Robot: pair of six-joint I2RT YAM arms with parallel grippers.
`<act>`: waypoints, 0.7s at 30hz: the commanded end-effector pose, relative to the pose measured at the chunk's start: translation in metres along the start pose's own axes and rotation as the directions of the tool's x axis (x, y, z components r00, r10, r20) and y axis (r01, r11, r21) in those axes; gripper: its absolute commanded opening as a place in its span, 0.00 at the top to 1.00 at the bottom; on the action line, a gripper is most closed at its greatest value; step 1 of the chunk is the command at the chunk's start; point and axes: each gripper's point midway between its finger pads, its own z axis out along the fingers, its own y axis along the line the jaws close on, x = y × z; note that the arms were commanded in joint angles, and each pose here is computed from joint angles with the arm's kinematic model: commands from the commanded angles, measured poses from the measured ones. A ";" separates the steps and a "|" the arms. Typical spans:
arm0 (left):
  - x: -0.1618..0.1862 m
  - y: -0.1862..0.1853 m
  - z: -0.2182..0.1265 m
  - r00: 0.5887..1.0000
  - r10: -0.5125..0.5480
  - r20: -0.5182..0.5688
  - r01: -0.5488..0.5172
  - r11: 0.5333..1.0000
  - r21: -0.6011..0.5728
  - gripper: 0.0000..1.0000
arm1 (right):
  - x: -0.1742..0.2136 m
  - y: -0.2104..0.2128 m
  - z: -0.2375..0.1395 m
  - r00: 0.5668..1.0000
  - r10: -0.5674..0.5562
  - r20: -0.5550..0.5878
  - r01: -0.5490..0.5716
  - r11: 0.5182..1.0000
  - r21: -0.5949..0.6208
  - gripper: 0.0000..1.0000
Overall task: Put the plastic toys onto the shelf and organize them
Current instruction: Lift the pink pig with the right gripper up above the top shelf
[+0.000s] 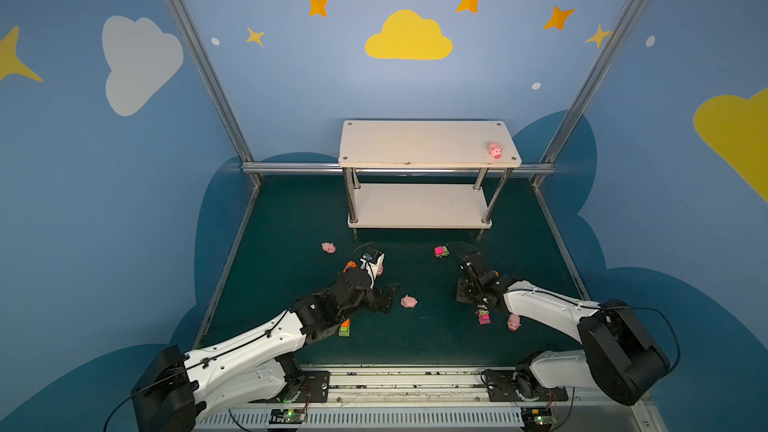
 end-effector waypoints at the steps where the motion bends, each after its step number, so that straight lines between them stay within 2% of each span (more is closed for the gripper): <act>1: 0.005 0.003 -0.002 1.000 0.017 -0.010 -0.017 1.000 -0.012 0.00 | 0.003 -0.004 0.003 1.000 -0.006 -0.018 0.007 0.999 0.035 0.72; 12: -0.003 0.005 -0.006 0.999 0.038 0.006 -0.038 0.999 -0.024 0.00 | -0.009 0.004 -0.025 0.998 -0.055 -0.016 0.055 0.998 0.031 0.75; 21: -0.029 -0.004 -0.015 0.997 0.070 0.044 -0.069 0.998 -0.013 0.00 | -0.053 0.023 -0.096 0.985 -0.160 0.072 0.161 0.987 -0.003 0.74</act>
